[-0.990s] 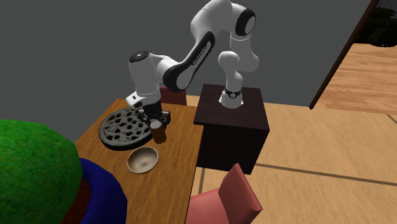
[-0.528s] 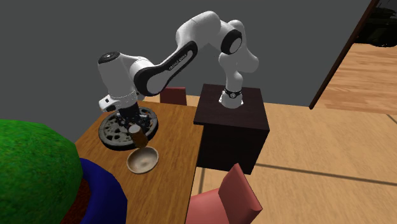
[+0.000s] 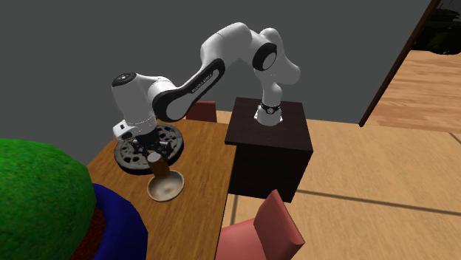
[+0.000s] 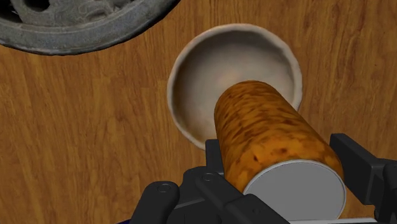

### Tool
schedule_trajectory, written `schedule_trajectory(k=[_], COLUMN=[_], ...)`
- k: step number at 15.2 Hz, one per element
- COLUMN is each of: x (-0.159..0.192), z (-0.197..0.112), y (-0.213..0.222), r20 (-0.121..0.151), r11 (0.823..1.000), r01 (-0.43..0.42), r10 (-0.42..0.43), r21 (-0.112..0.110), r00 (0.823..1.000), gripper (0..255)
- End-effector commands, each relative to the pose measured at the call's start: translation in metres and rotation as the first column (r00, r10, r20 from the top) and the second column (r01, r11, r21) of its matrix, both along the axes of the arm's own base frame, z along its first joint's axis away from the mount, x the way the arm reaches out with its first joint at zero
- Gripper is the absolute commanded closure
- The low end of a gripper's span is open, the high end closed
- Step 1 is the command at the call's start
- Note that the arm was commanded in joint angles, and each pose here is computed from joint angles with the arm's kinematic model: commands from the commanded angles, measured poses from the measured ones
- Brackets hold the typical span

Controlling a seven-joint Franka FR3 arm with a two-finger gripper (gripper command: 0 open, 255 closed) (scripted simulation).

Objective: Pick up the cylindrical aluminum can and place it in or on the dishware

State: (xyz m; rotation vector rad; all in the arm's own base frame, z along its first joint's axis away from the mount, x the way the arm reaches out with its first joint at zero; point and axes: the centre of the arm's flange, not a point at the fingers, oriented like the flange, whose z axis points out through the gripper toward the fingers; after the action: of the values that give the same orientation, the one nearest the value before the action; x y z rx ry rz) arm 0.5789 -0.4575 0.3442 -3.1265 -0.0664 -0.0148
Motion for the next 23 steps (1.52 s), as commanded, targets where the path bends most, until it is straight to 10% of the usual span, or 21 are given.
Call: schedule_trajectory(k=[1, 20, 21, 23], x=[-0.001, -0.001, -0.001, -0.001], z=[-0.01, -0.071, -0.071, -0.071], y=[0.001, 0.001, 0.001, 0.001], r20=[0.001, 0.001, 0.001, 0.001], r11=[1.0, 1.0, 1.0, 1.0], r01=[0.0, 0.0, 0.0, 0.0], r10=[0.0, 0.0, 0.0, 0.0], r21=[-0.001, -0.001, -0.001, -0.001], r00=[1.0, 1.0, 1.0, 1.0], gripper=[255, 255, 0, 0])
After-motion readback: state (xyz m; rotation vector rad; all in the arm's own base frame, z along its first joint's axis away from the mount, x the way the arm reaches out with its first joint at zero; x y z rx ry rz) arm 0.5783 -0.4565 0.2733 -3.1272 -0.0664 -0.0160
